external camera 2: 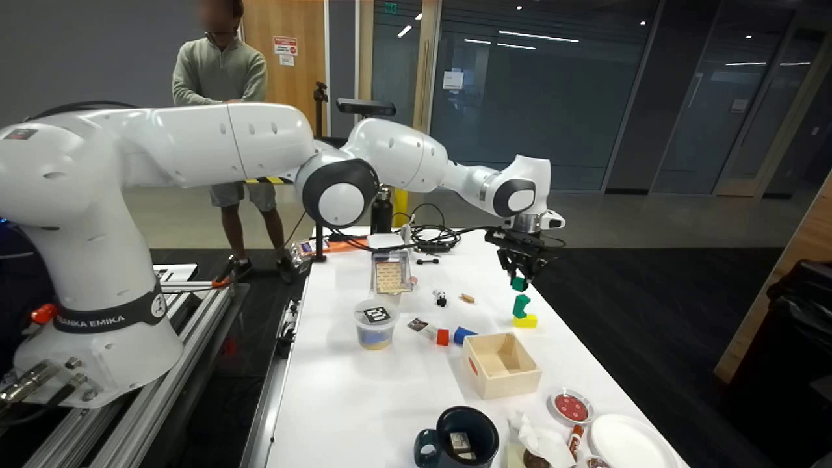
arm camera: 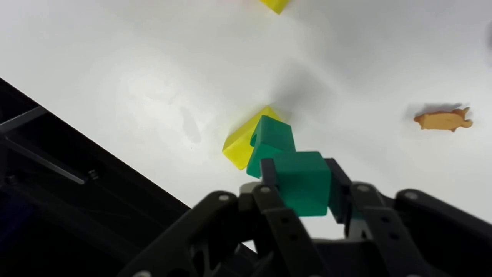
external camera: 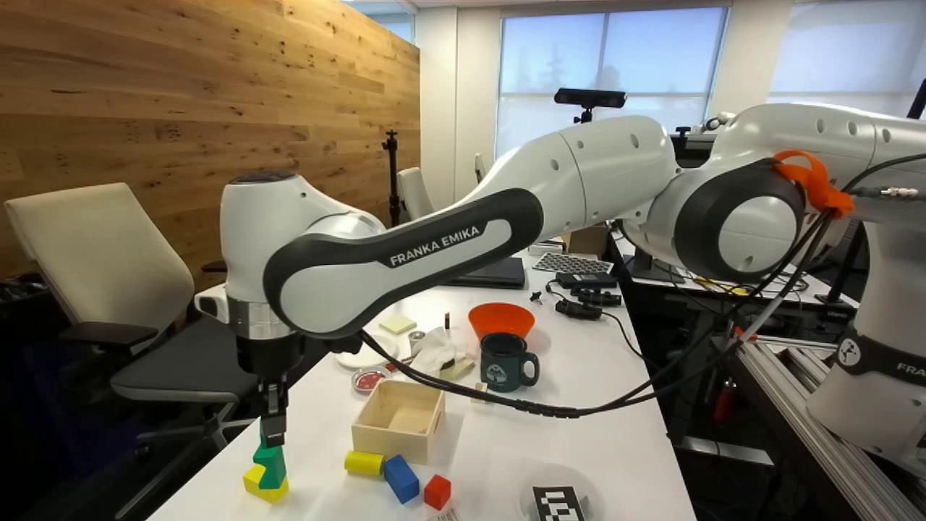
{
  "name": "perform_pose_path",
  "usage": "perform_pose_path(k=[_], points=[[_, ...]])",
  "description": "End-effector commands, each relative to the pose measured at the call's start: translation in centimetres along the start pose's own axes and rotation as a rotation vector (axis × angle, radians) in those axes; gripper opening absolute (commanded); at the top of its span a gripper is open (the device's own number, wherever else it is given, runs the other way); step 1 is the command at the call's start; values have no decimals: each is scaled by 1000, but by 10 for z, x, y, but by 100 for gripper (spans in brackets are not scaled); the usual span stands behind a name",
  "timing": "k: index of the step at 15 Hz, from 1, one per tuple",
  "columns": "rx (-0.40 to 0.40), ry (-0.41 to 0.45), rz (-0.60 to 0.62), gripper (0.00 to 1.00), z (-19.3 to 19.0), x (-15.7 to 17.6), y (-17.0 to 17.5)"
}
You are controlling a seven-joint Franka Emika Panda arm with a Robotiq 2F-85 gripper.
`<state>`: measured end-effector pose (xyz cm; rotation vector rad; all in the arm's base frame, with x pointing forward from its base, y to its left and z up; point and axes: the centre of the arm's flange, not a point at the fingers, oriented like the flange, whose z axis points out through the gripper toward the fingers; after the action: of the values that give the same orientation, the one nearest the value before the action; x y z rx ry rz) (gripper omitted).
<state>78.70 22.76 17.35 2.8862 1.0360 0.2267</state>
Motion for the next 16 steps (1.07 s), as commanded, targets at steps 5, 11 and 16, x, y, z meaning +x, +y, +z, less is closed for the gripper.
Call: perform_pose_path(k=[5, 11, 16], points=[[33, 29, -23, 9, 19, 41, 16], [33, 38, -22, 9, 21, 41, 16], [28, 40, -9, 9, 25, 39, 23]])
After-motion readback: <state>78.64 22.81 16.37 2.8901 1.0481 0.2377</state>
